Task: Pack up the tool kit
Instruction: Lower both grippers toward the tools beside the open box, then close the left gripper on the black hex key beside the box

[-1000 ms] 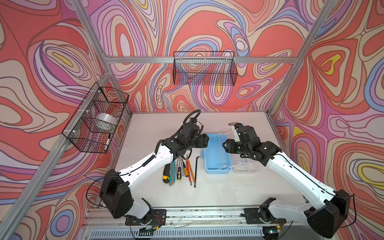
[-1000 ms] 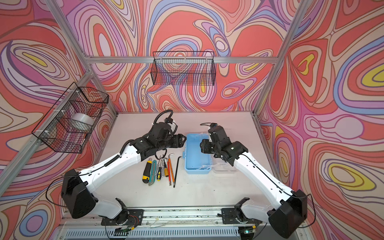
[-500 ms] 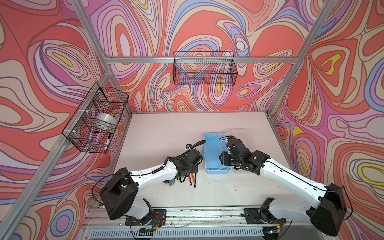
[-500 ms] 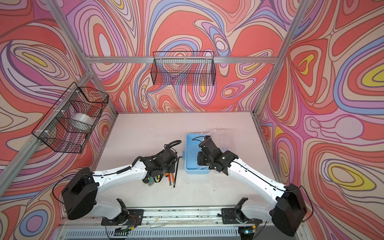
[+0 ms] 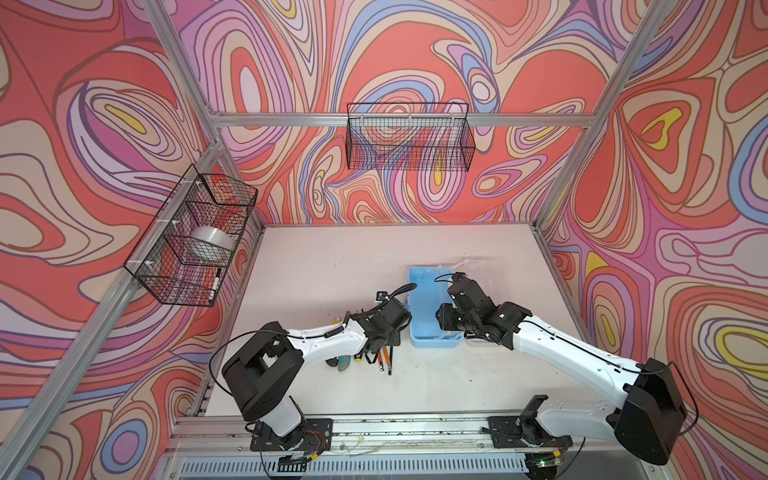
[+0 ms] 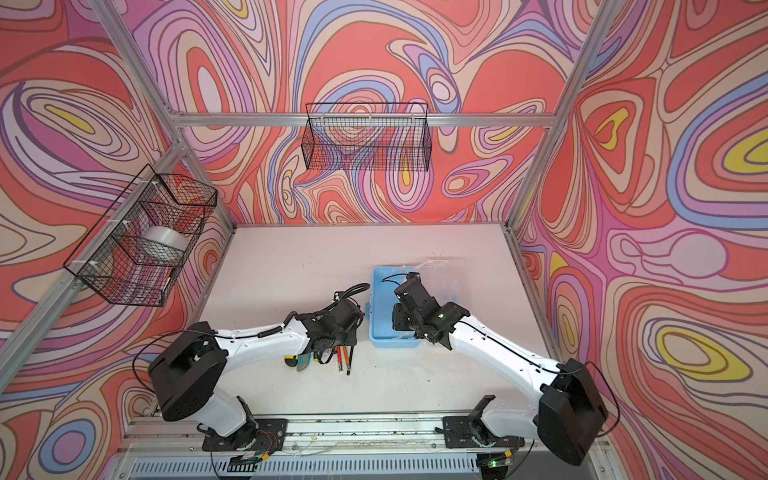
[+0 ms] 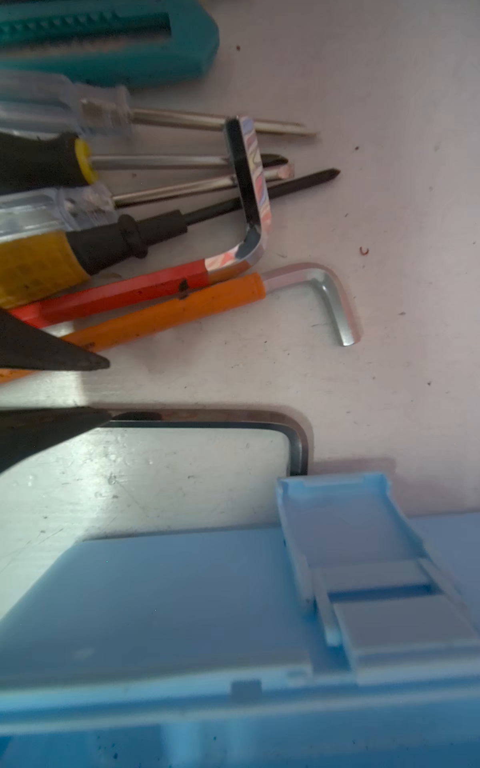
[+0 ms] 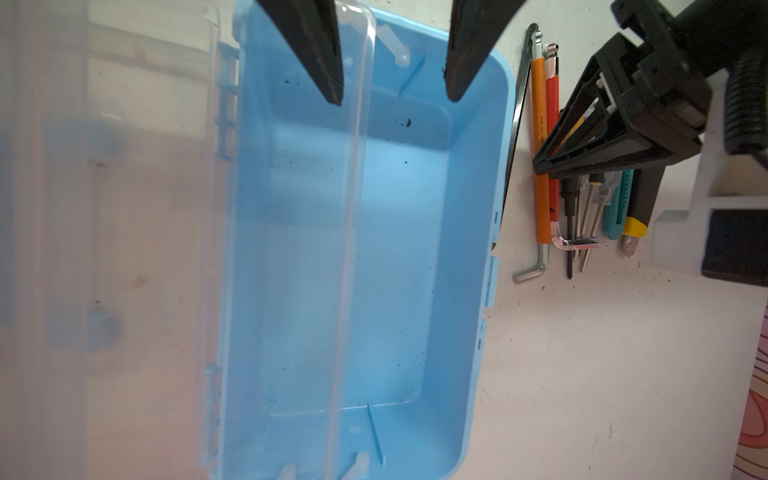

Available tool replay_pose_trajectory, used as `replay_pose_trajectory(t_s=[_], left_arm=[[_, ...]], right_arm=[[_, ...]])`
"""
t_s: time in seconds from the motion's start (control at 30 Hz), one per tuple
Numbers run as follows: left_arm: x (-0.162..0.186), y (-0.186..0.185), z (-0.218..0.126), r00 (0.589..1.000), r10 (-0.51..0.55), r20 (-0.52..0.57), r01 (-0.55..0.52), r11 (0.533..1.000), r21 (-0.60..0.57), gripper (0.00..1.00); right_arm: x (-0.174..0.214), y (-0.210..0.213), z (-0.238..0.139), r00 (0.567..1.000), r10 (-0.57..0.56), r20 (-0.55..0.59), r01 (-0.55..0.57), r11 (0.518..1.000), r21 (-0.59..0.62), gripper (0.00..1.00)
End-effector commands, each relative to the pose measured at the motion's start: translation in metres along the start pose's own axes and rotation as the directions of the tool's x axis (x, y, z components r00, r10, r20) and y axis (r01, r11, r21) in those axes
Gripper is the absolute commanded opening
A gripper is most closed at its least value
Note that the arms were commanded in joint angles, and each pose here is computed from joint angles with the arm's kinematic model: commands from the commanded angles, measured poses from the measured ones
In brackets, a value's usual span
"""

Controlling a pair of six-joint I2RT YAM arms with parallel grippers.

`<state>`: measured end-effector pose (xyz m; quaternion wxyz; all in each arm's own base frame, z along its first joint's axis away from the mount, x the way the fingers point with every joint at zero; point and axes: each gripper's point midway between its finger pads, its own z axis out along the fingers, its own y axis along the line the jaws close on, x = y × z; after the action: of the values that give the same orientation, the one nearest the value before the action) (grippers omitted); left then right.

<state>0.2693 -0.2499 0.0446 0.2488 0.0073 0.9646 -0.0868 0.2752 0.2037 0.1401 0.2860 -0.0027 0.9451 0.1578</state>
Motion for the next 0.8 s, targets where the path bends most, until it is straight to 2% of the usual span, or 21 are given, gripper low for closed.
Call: replay_pose_trajectory(t_s=[0.0, 0.17, 0.43, 0.77], left_arm=[[-0.007, -0.019, 0.001, 1.000, -0.008, 0.007, 0.008, 0.999, 0.053, 0.18], [-0.003, -0.022, 0.009, 1.000, -0.009, -0.011, 0.010, 0.998, 0.061, 0.23], [0.005, -0.019, 0.023, 0.999, 0.003, -0.037, -0.002, 1.000, 0.030, 0.25], [0.013, -0.006, 0.033, 0.999, 0.006, -0.052, -0.008, 0.999, -0.031, 0.20]], right_arm=[[-0.002, 0.000, 0.004, 1.000, -0.008, 0.014, 0.008, 1.000, 0.005, 0.43], [-0.005, 0.002, 0.004, 1.000, -0.025, 0.017, 0.025, 1.000, 0.006, 0.44], [-0.006, 0.005, 0.012, 1.000, -0.026, 0.012, 0.026, 1.000, 0.007, 0.44], [-0.005, 0.006, 0.014, 1.000, -0.020, 0.008, 0.020, 1.000, -0.001, 0.44]])
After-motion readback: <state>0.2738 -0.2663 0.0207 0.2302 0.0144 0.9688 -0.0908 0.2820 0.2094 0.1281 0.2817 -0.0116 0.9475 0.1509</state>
